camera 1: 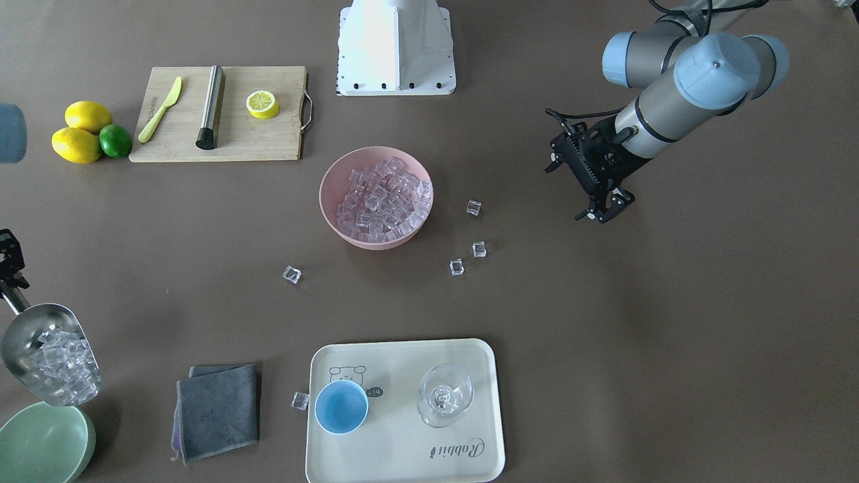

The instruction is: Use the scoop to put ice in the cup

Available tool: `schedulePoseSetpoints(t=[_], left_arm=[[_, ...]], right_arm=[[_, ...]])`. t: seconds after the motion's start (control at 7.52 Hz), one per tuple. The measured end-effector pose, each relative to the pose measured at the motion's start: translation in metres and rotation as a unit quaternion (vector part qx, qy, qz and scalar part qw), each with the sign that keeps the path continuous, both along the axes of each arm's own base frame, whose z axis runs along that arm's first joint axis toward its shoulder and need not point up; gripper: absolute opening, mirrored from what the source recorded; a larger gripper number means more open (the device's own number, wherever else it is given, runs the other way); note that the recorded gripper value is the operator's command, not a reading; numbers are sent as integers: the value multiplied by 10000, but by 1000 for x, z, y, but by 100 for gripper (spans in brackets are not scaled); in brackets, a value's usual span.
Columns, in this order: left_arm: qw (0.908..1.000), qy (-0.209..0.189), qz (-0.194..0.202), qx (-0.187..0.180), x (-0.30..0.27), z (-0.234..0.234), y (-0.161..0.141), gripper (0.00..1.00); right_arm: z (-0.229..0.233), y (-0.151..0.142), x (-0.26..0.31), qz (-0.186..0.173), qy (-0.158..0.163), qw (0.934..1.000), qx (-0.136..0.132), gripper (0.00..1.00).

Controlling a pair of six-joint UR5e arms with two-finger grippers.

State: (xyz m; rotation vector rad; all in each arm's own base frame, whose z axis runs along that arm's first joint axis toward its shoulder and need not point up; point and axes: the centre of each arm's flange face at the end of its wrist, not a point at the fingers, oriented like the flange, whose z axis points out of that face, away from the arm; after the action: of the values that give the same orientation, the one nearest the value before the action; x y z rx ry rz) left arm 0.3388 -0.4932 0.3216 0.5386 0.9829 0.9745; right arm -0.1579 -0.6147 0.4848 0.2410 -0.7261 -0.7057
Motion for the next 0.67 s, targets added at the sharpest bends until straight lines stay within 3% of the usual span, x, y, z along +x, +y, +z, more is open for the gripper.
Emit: schedulePoseSetpoints(t=[0.13, 0.4, 0.67], left_arm=[[9971, -336, -410, -552, -33, 15, -18, 99], [9729, -914, -1242, -1724, -100, 69, -42, 99], [9459, -1288, -1879, -2311, -161, 129, -61, 99]], right_arm=[[-8, -8, -2, 34, 26, 10000, 47, 0], [-54, -30, -12, 63, 13, 9998, 182, 0], [-105, -42, -41, 120, 36, 9997, 197, 0]])
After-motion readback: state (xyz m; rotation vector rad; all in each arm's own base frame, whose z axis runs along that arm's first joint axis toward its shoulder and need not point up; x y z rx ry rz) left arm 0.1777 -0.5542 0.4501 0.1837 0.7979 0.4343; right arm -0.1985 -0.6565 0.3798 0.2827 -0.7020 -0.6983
